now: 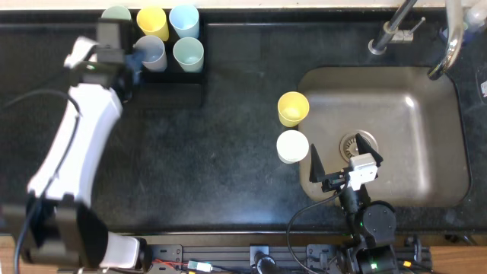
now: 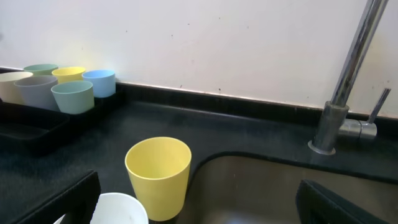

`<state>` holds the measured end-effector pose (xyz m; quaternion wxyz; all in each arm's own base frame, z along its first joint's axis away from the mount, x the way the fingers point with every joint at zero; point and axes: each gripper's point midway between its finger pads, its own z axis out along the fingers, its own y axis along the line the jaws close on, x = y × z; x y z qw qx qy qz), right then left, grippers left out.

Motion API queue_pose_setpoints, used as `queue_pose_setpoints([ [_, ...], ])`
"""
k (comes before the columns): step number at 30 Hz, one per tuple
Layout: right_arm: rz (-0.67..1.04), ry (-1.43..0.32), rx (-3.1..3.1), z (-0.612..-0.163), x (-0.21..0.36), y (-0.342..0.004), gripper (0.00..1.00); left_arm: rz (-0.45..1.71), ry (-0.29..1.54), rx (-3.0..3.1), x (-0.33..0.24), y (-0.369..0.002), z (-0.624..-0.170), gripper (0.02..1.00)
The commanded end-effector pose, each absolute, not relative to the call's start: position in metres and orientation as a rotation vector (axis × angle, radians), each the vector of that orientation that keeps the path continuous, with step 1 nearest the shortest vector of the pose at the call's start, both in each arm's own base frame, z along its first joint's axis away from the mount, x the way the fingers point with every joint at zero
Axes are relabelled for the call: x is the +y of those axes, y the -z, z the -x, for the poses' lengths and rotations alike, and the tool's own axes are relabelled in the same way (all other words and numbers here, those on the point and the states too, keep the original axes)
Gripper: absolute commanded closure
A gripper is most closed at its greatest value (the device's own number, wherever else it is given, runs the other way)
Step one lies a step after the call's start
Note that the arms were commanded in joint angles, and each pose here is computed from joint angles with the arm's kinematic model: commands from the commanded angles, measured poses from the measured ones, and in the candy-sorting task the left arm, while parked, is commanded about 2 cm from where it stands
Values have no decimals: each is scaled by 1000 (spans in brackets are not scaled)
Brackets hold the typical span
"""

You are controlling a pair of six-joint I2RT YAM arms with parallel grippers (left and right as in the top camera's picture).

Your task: Store Cups

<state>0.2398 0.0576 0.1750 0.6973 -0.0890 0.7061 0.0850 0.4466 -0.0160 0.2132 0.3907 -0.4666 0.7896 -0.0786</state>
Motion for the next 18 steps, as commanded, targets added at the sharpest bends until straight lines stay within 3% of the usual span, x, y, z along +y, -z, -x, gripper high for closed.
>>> queue_pose_setpoints([
  [1, 200, -191, 1571, -240, 58, -172, 3, 309, 143, 2127, -133, -285, -445, 205],
  [5, 200, -191, 1571, -240, 58, -172, 3, 30, 218, 2238, -220, -263, -420, 200],
  [9, 200, -191, 1571, -240, 58, -172, 3, -90, 376, 2383, -276, -220, -404, 189],
  [12, 200, -191, 1571, -240, 58, -172, 3, -143, 429, 2481, -303, -189, -394, 189],
  [18, 200, -191, 1571, -240, 58, -172, 1, -146, 339, 2661, -318, -146, -374, 189],
])
